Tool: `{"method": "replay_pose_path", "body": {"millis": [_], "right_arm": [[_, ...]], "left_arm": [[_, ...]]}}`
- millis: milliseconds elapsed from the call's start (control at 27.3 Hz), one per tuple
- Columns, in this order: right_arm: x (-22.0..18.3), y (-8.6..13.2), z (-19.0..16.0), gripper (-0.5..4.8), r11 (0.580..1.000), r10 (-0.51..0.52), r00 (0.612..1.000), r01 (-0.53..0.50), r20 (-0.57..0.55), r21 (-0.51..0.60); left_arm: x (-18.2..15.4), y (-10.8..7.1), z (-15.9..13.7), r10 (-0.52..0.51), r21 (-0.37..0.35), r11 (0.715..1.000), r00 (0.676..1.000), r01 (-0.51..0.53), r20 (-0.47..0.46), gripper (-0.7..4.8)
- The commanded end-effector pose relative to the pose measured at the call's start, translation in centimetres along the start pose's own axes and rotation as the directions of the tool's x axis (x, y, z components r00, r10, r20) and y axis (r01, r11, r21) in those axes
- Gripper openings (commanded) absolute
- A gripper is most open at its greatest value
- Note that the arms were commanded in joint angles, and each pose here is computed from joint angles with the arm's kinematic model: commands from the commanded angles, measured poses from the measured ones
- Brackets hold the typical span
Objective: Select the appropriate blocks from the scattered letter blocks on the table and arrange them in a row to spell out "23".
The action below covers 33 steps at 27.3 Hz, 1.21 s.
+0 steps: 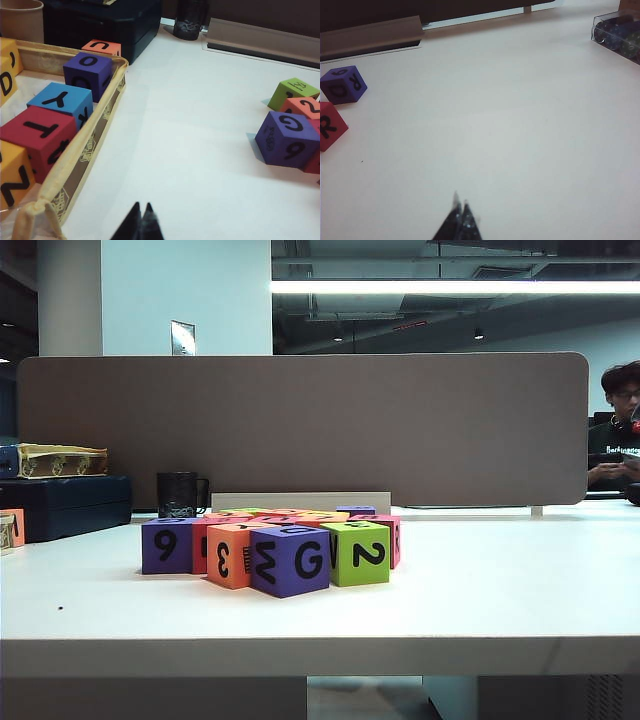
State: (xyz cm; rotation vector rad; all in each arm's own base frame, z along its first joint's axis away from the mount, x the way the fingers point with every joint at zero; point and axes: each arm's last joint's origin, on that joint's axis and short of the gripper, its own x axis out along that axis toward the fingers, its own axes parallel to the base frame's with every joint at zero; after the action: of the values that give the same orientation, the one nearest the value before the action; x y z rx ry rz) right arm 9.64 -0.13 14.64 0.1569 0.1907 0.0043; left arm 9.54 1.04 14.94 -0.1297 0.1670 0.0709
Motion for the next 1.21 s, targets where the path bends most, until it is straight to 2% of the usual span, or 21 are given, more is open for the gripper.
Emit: {"method": "replay_pose_path", "body": {"millis": [37, 550, 770, 880, 1027, 1210], "right_arm": [[0.0, 0.0, 0.1, -0.01, 1.0, 0.004, 1.0, -0.004, 0.016, -0.001], [-0.1, 0.0, 0.2, -0.01, 1.0, 0.006, 1.0, -0.006, 0.02, 0.005], [-0.1, 0.2, 0.2, -0.01, 0.997, 0.072, 0.997, -0.072, 0.015, 0.016], [-0.1, 0.4, 0.3, -0.01, 0.989, 0.135, 0.991, -0.136, 0.019, 0.052], [-0.4, 0.8, 0.8, -0.01, 0.971, 0.232, 0.973, -0.233, 0.019, 0.049], [-0.9, 1.1, 2.1, -0.01, 0.966, 0.253, 0.966, -0.255, 0.047, 0.038]], "left_arm": [[0.0, 0.0, 0.0, -0.001, 0.0, 1.0, 1.0, 0.001, -0.001, -0.06], [0.0, 0.0, 0.0, 0.005, 0.0, 1.0, 1.0, -0.005, -0.002, -0.06], [0.0, 0.0, 0.0, 0.004, 0.0, 1.0, 1.0, -0.004, -0.003, -0.06], [0.0, 0.0, 0.0, 0.004, 0.0, 1.0, 1.0, -0.004, -0.003, -0.06], [0.0, 0.0, 0.0, 0.004, 0.0, 1.0, 1.0, -0.004, -0.003, -0.06], [0.0, 0.0, 0.0, 0.004, 0.0, 1.0, 1.0, -0.004, -0.003, -0.06]]}}
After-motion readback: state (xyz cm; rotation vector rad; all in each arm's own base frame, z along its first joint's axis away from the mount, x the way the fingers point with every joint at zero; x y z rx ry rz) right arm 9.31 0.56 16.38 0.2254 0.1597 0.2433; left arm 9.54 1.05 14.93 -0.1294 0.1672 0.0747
